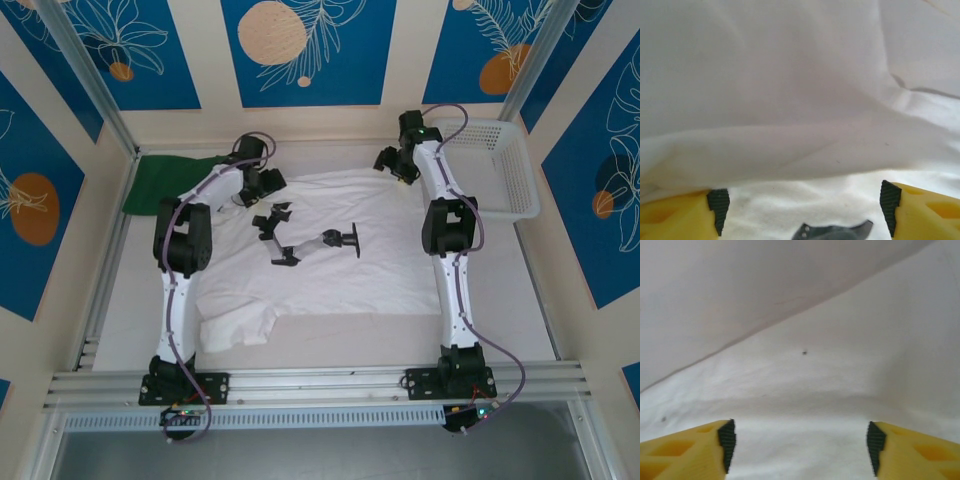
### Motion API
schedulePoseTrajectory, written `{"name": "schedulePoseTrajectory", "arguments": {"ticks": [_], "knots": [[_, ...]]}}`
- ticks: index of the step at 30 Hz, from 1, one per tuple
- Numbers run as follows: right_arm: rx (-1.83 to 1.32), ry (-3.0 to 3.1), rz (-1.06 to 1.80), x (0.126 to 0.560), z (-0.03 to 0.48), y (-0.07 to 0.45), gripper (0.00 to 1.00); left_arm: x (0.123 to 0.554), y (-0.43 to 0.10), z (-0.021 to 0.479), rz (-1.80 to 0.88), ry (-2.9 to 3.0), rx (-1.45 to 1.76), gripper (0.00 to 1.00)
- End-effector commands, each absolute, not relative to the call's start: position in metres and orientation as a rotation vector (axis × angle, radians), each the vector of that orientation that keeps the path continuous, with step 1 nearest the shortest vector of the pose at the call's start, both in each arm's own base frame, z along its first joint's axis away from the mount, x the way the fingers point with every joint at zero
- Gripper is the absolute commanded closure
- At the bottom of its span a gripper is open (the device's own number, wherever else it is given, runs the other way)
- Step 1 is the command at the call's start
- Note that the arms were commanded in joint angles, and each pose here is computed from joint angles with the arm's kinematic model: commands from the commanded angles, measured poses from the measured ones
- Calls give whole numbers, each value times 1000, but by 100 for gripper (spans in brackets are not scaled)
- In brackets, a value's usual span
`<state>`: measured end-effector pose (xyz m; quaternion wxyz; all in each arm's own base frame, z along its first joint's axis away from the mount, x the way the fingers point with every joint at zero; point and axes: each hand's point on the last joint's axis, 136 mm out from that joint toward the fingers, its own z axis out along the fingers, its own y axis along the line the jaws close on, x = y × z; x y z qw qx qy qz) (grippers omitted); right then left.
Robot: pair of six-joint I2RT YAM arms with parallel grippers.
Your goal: Fold and stack the t-shirts
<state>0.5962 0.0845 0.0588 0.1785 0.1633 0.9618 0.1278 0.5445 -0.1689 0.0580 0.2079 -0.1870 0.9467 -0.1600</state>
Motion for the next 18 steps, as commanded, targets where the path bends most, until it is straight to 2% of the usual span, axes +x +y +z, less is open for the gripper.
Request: {"name": "schedulePoseTrajectory", "arguments": {"ticks": [1,5,7,10,12,18], "knots": [[283,2577,401,584,171,112,24,543,-160,160,-469,2495,-446,9],[246,2476,429,529,256,126,22,504,-144,215,-443,2420,-407,5],[279,2464,462,485,266,126,22,471,-135,223,-410,2423,-398,5],[426,2470,557,411,245,114,24,407,-122,202,-330,2469,-393,13],[549,2508,574,364,212,100,26,362,-114,183,-293,2502,-395,21],[915,2618,461,233,129,51,32,238,-77,135,-165,2640,-408,32]]}}
